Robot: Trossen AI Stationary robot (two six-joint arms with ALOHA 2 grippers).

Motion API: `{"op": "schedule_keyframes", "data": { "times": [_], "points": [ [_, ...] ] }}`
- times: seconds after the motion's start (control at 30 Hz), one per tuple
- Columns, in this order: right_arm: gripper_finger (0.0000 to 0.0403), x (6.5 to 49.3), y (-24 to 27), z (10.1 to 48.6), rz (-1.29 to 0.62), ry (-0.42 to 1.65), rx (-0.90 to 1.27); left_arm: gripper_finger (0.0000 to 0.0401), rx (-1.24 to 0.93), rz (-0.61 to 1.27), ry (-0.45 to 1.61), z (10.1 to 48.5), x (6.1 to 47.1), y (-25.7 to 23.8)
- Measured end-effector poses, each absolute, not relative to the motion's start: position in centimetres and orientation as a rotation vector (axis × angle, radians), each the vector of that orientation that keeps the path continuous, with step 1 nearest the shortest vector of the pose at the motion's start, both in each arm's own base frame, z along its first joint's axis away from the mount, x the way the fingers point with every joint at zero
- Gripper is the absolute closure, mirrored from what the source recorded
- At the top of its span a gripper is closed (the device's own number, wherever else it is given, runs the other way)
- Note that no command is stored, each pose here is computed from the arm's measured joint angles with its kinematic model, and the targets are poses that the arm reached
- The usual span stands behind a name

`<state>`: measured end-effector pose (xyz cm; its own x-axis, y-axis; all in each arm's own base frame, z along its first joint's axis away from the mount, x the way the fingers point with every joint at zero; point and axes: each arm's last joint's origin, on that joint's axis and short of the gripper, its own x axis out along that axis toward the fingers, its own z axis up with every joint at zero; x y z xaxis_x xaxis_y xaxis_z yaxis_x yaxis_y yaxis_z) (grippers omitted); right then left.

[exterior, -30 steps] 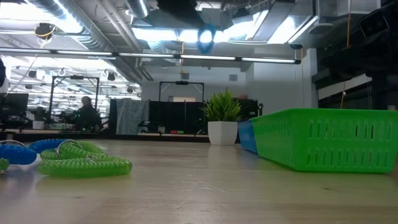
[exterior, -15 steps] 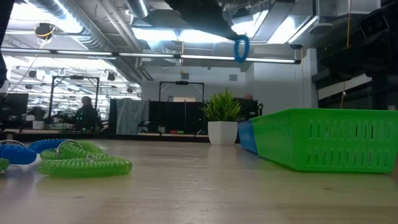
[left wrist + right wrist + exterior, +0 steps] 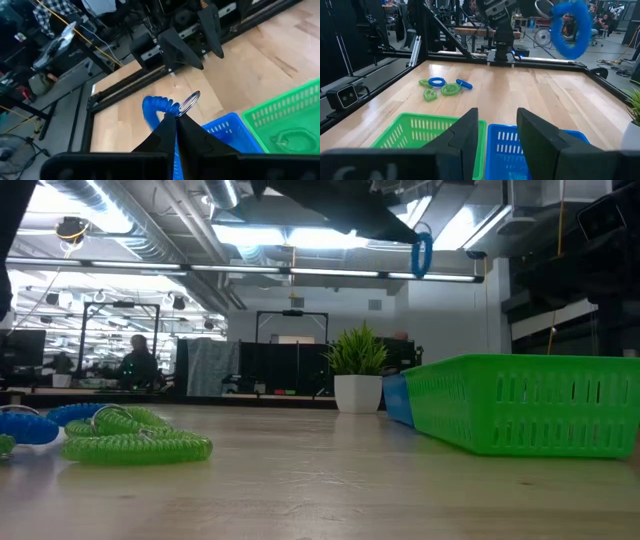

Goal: Sort spring keychains
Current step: Put the blue spring keychain into the blue bin

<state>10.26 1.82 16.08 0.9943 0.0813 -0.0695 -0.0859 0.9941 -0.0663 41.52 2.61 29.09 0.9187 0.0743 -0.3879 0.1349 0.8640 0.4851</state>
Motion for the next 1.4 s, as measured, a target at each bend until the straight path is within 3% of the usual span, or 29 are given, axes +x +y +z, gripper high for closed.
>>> {"op": "schedule_keyframes", "data": {
  "times": [0.43,1.4],
  "points": [
    [0.0267,10.3,1.8,16.1,0.084,0.067,-0.069,0.0397,0.524,-0.042,0.436,26.8,42.8,2.7],
    [0.0267,10.3,1.8,16.1,0.084,0.067,-0.069,0.0397,0.517,-0.049,0.461,26.0,43.1,2.7]
  ]
}}
